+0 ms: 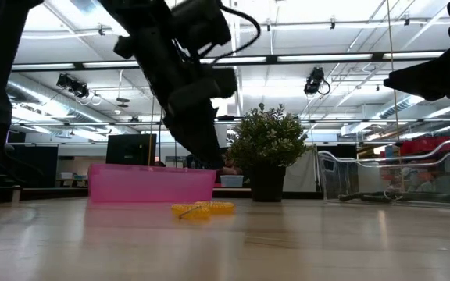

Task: Sort spring keychains
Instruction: Put the yellow spring keychain into the pink bin

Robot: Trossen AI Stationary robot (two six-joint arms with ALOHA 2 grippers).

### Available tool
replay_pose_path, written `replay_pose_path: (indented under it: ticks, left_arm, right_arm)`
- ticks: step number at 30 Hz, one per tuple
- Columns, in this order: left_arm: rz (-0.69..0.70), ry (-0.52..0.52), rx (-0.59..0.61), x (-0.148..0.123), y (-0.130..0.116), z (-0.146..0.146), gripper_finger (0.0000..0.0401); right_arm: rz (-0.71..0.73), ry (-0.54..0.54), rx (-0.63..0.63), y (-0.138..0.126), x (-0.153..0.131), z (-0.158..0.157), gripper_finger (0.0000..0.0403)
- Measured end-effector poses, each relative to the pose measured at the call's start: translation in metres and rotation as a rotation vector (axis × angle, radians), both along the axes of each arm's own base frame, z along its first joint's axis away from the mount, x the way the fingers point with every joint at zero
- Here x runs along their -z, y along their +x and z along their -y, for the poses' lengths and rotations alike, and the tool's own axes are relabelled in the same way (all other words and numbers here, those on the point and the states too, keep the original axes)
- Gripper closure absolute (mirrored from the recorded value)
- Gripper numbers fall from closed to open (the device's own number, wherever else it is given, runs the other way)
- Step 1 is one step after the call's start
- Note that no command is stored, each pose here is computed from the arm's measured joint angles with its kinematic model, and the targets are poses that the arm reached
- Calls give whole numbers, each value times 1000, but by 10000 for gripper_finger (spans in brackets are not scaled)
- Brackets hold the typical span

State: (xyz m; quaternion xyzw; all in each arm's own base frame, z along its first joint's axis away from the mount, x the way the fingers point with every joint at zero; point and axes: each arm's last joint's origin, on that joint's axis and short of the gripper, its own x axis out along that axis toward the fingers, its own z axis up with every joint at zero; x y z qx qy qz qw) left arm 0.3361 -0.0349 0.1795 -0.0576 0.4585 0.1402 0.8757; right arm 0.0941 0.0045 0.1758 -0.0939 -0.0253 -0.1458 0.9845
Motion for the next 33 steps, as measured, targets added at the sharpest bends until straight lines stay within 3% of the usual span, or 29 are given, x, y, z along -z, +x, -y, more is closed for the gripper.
replay_pose_path:
  ticks: [12,25,29,33]
  left_arm:
    - [-159,-90,-23,45,13,-20,204]
    - [-195,-88,-35,57,15,-28,209]
    - [-214,-62,38,58,14,-28,258]
    - [-251,-86,105,55,15,-28,374]
  right_arm:
    - [0,0,1,0,0,0,180]
    - [0,0,0,0,0,0,180]
    - [0,0,1,0,0,0,180]
    - [0,0,0,0,0,0,180]
